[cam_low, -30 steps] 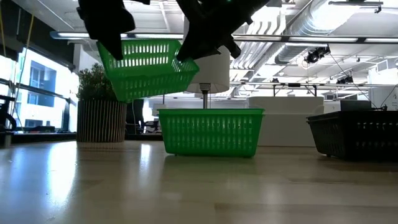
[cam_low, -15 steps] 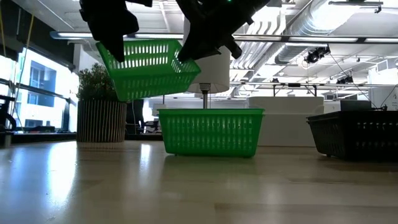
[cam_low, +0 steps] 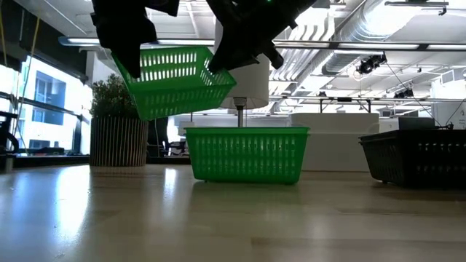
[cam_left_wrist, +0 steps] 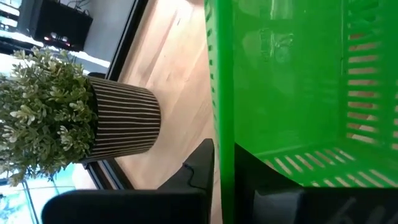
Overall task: Stack baskets by color
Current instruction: Stack the green bin on top of the stacked green bins
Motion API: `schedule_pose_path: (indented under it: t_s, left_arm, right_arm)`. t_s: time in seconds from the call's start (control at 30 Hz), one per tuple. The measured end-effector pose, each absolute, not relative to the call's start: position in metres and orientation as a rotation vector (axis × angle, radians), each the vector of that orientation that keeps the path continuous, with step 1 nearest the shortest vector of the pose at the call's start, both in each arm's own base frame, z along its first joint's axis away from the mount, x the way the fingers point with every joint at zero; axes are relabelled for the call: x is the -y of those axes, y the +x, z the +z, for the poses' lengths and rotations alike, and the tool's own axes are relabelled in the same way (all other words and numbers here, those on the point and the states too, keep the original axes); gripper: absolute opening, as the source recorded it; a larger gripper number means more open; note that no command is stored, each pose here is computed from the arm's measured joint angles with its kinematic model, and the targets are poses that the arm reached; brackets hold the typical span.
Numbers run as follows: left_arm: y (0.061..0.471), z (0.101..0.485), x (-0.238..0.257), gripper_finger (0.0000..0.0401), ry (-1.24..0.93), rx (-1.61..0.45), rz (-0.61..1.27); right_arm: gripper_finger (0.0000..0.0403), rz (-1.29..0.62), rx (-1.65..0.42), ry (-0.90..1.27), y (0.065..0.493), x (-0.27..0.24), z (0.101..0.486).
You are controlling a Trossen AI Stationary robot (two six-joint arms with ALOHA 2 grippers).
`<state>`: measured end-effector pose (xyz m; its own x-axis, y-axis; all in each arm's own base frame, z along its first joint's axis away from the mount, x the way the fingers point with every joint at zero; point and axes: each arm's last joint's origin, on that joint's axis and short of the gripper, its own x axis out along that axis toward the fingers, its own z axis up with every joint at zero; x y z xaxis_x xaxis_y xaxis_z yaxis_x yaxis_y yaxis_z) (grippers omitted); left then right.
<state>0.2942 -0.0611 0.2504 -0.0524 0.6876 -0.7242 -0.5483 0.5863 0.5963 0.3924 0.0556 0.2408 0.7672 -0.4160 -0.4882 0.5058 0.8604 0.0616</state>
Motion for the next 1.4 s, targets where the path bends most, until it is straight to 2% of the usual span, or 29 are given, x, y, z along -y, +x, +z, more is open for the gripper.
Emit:
schedule_pose_path:
  t_s: [0.23, 0.5, 0.67, 1.17, 1.4]
  left_arm:
    - [0.294, 0.25, 0.062, 0.0025, 0.113, -1.285, 1.006]
    - [0.294, 0.25, 0.062, 0.0088, 0.13, -1.288, 0.997]
    - [0.294, 0.251, 0.069, 0.0109, 0.191, -1.244, 0.975]
    - [0.265, 0.287, 0.095, 0.0108, 0.232, -1.124, 0.806]
    - [0.246, 0.308, 0.102, 0.0107, 0.228, -1.063, 0.729]
  right_arm:
    - [0.0, -0.501, -0.483, 0.194, 0.392, -0.057, 0.241]
    - [0.0, -0.494, -0.493, 0.185, 0.391, -0.062, 0.24]
    - [0.0, -0.51, -0.52, 0.194, 0.389, -0.061, 0.237]
    - [0.0, -0.576, -0.556, 0.203, 0.388, -0.043, 0.233]
    - [0.0, -0.595, -0.588, 0.235, 0.373, -0.043, 0.248]
